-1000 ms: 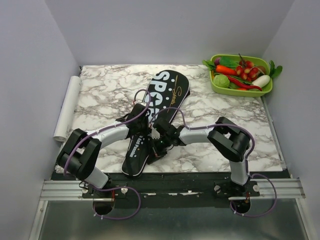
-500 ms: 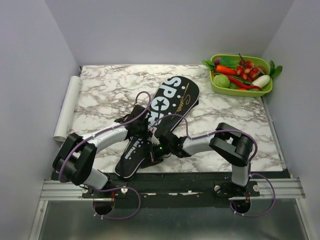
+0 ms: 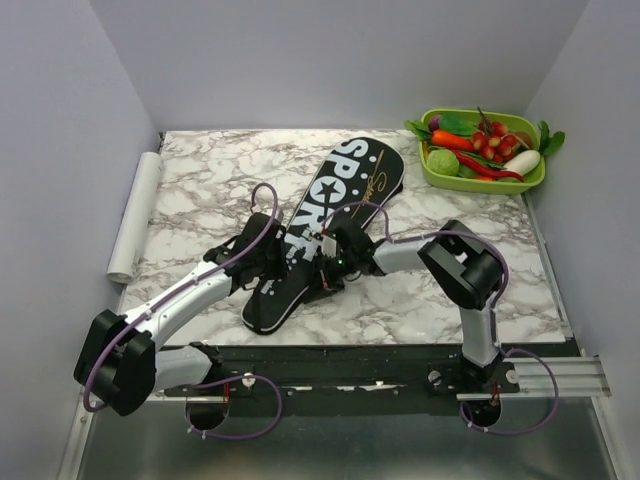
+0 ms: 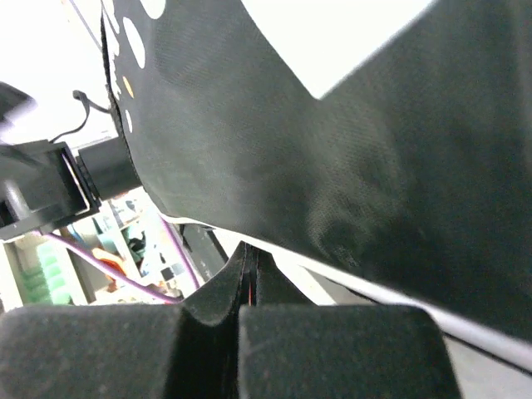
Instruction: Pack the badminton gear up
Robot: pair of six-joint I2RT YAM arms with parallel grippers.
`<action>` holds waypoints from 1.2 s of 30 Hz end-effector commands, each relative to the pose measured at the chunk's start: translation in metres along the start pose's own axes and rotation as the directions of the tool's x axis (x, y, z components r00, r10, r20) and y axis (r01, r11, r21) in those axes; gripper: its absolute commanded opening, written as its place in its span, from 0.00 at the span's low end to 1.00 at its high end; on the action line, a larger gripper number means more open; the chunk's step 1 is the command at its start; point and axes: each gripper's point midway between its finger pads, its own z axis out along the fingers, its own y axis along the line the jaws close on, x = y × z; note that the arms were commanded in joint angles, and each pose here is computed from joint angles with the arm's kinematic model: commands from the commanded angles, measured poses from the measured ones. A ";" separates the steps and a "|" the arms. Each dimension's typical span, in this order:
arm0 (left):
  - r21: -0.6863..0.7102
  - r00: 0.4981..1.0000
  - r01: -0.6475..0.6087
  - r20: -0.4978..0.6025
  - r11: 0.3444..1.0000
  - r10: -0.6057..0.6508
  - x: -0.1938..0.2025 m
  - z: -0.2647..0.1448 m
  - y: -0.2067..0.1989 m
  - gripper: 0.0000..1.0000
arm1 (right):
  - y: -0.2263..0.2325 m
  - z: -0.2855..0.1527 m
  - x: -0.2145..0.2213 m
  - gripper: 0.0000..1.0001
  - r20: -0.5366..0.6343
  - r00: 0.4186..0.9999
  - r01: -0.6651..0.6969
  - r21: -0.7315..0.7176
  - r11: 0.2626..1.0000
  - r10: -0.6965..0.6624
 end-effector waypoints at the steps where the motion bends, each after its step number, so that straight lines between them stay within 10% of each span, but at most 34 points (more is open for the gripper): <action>1: -0.019 0.997 0.043 -0.061 0.999 -0.044 0.028 -0.003 0.012 0.31 | -0.010 -0.006 -0.018 0.00 -0.106 0.987 0.125 0.012 0.992 -0.123; 36: -0.236 0.992 0.003 -0.122 0.972 -0.032 0.060 0.047 0.057 0.30 | -0.016 -0.022 -0.031 0.01 -0.183 0.970 0.168 0.033 0.985 -0.159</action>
